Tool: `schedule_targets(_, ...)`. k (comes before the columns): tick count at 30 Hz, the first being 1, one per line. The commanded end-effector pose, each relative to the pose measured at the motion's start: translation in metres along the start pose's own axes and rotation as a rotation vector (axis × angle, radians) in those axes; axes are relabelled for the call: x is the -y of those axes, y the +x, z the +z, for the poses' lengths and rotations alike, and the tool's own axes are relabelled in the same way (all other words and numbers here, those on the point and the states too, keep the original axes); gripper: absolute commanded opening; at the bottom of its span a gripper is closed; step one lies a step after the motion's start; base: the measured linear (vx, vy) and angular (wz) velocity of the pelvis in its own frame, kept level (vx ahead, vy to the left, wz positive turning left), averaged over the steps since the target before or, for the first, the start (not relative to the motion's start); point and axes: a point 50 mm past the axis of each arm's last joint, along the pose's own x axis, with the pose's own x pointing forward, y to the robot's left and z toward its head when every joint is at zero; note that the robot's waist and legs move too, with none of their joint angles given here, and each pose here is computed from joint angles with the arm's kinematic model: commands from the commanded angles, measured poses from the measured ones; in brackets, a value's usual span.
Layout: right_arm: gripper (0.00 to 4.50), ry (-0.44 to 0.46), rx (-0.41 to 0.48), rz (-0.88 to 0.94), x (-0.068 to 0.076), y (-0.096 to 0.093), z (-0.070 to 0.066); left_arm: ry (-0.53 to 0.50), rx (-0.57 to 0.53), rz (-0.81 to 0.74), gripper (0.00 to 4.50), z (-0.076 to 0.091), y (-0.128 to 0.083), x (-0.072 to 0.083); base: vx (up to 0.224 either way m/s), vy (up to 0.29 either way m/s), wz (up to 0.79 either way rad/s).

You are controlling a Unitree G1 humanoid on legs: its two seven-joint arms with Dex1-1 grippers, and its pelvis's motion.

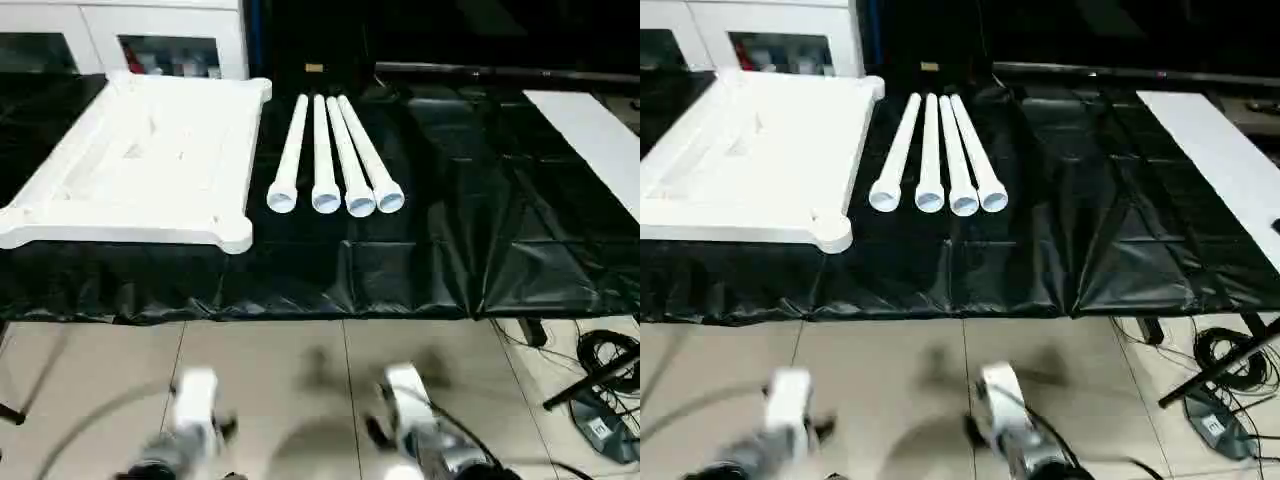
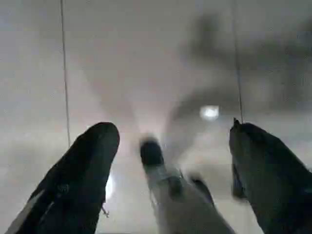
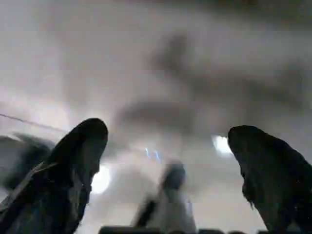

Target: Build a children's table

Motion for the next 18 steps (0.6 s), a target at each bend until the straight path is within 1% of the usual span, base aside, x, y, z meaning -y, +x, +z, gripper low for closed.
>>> schedule_targets(1, 4.50, -0.046, 0.035, 0.031, 0.003, -0.001, 0.007, 0.022, 0.040, -0.028, 4.27, 0.005, -0.001, -0.001, 0.000, 0.000, 0.00)
schedule_targets(2, 4.50, -0.052, 0.040, 0.035, 0.004, -0.002, 0.007, 0.024, 0.051, -0.031, 4.36, 0.005, -0.002, -0.002, 0.000, 0.000, 0.00)
schedule_targets(3, 4.50, -0.074, 0.084, 0.072, 0.008, -0.007, 0.009, 0.029, 0.129, -0.044, 4.45, 0.008, -0.009, -0.007, 0.000, 0.000, 0.00)
schedule_targets(4, 4.50, -0.075, 0.120, 0.093, 0.012, -0.012, 0.011, 0.040, 0.173, -0.041, 4.45, 0.010, -0.013, -0.009, 0.000, 0.000, 0.00)
schedule_targets(5, 4.50, -0.076, 0.124, 0.095, 0.012, -0.013, 0.012, 0.041, 0.180, -0.042, 4.45, 0.010, -0.014, -0.010, 0.000, 0.000, 0.00)
schedule_targets(6, 4.50, -0.078, 0.174, 0.131, 0.014, -0.020, 0.015, 0.052, 0.245, -0.043, 4.45, 0.012, -0.022, -0.013, 0.000, 0.000, 0.00)
schedule_targets(7, 4.50, -0.081, 0.187, 0.140, 0.015, -0.022, 0.016, 0.063, 0.263, -0.038, 4.45, 0.012, -0.025, -0.015, 0.000, 0.000, 0.00)
schedule_targets(9, 4.50, -0.094, 0.280, 0.209, 0.015, -0.046, 0.024, 0.137, 0.391, -0.049, 4.45, 0.016, -0.048, -0.019, 0.000, 0.000, 0.00)
schedule_targets(10, 4.50, -0.099, 0.302, 0.221, 0.015, -0.052, 0.026, 0.149, 0.424, -0.063, 4.45, 0.017, -0.056, -0.020, 0.000, 0.000, 0.00)
schedule_targets(11, 4.50, -0.099, 0.302, 0.221, 0.015, -0.052, 0.026, 0.149, 0.424, -0.063, 4.45, 0.017, -0.056, -0.020, 0.000, 0.000, 0.00)
schedule_targets(12, 4.50, -0.099, 0.343, 0.244, 0.016, -0.064, 0.030, 0.133, 0.500, -0.047, 4.45, 0.019, -0.072, -0.022, 0.000, 0.000, 0.00)
schedule_targets(13, 4.50, -0.122, 0.374, 0.264, 0.016, -0.073, 0.034, 0.109, 0.557, -0.030, 4.45, 0.022, -0.083, -0.025, 0.000, 0.000, 0.00)
schedule_targets(14, 4.50, -0.122, 0.374, 0.264, 0.016, -0.073, 0.034, 0.109, 0.557, -0.030, 4.45, 0.022, -0.083, -0.025, 0.000, 0.000, 0.00)
schedule_targets(15, 4.50, -0.145, 0.422, 0.293, 0.016, -0.086, 0.040, 0.100, 0.613, -0.005, 4.45, 0.025, -0.097, -0.028, 0.000, 0.000, 0.00)
schedule_targets(17, 4.50, -0.143, 0.461, 0.314, 0.018, -0.100, 0.047, 0.121, 0.637, 0.011, 4.45, 0.028, -0.107, -0.029, 0.000, 0.000, 0.00)
schedule_targets(18, 4.50, -0.154, 0.492, 0.354, 0.017, -0.111, 0.051, 0.133, 0.689, 0.037, 4.45, 0.036, -0.124, -0.028, 0.000, 0.000, 0.00)
